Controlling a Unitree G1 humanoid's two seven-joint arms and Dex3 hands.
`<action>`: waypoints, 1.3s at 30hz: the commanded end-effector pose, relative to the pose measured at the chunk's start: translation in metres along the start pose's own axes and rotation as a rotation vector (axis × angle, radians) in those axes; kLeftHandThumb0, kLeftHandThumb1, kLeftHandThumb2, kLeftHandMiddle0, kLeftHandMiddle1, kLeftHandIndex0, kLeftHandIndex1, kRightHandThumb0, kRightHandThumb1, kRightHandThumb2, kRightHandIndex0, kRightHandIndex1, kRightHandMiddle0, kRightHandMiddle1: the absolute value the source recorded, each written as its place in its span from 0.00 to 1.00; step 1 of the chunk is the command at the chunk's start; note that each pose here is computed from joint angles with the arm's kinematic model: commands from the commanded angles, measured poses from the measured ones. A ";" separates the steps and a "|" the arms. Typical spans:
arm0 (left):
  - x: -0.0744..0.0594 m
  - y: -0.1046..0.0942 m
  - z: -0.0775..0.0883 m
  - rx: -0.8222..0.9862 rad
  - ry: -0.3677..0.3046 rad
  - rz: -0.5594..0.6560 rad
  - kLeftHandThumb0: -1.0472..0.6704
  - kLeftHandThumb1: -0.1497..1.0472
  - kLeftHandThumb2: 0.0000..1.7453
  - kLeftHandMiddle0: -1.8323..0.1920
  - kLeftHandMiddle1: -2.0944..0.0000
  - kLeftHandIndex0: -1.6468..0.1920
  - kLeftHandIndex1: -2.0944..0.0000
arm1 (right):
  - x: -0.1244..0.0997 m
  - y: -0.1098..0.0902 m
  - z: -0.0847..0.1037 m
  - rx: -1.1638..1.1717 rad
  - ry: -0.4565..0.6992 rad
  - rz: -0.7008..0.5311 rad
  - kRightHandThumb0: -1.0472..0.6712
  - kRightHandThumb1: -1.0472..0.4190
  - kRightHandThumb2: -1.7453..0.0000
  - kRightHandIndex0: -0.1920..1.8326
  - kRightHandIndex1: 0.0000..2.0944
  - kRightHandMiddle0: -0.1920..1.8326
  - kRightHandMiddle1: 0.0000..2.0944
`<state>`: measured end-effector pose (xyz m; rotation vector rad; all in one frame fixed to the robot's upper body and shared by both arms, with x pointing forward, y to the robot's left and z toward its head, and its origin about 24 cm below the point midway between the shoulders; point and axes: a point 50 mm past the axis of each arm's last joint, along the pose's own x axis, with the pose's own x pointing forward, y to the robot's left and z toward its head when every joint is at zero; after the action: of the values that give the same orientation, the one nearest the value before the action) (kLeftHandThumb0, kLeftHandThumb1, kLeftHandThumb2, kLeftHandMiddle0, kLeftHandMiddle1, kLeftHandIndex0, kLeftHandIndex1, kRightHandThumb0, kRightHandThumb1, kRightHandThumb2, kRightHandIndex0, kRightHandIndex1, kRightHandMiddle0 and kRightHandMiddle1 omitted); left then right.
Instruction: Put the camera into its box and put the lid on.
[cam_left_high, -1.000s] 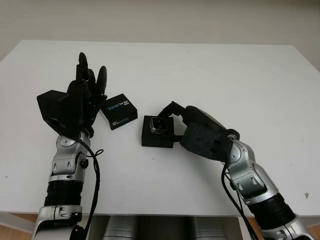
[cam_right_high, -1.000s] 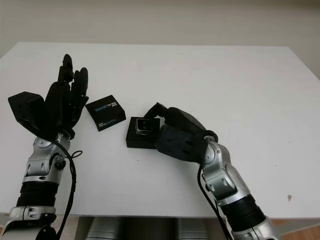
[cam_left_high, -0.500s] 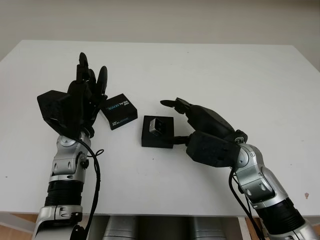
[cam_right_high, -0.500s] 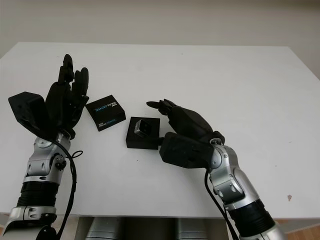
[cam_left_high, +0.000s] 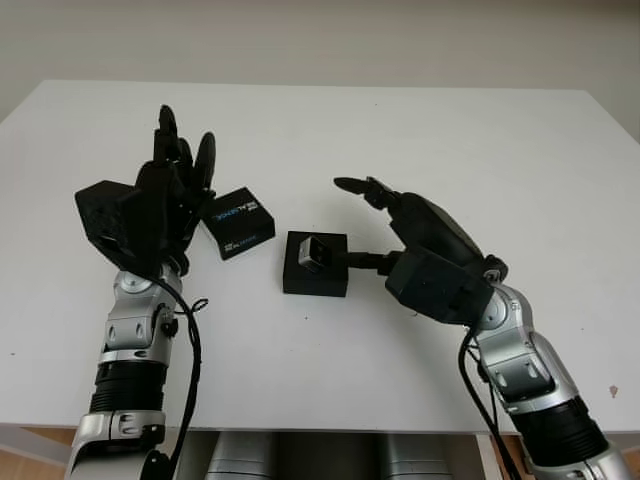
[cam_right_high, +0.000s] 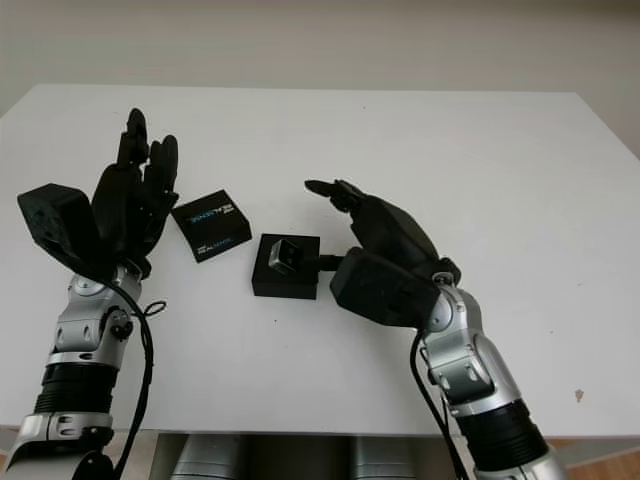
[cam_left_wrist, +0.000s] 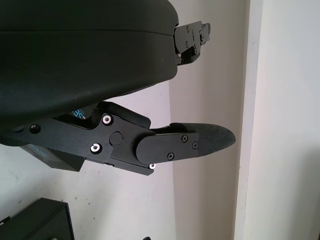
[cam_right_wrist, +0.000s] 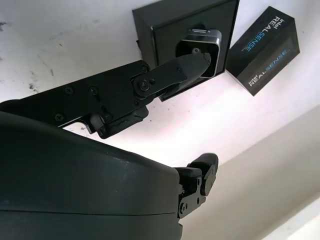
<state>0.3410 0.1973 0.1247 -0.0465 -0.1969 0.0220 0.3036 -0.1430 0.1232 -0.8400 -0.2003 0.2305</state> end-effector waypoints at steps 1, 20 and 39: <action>0.000 -0.001 0.002 0.000 -0.012 -0.002 0.23 1.00 0.26 1.00 0.99 1.00 0.99 | -0.001 0.002 -0.002 0.014 -0.005 -0.021 0.26 0.10 0.97 0.22 0.05 0.22 0.29; -0.004 0.003 0.001 -0.004 -0.010 0.008 0.24 1.00 0.25 1.00 1.00 1.00 1.00 | -0.002 0.033 -0.001 0.016 -0.045 -0.008 0.25 0.14 0.97 0.25 0.04 0.22 0.39; -0.006 0.004 0.001 0.007 -0.001 0.004 0.24 1.00 0.24 1.00 1.00 1.00 1.00 | 0.010 0.050 -0.003 0.039 -0.023 -0.063 0.24 0.12 0.97 0.27 0.05 0.21 0.50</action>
<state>0.3360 0.1998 0.1203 -0.0469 -0.1812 0.0282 0.3042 -0.1132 0.0802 -0.7979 -0.2268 0.1945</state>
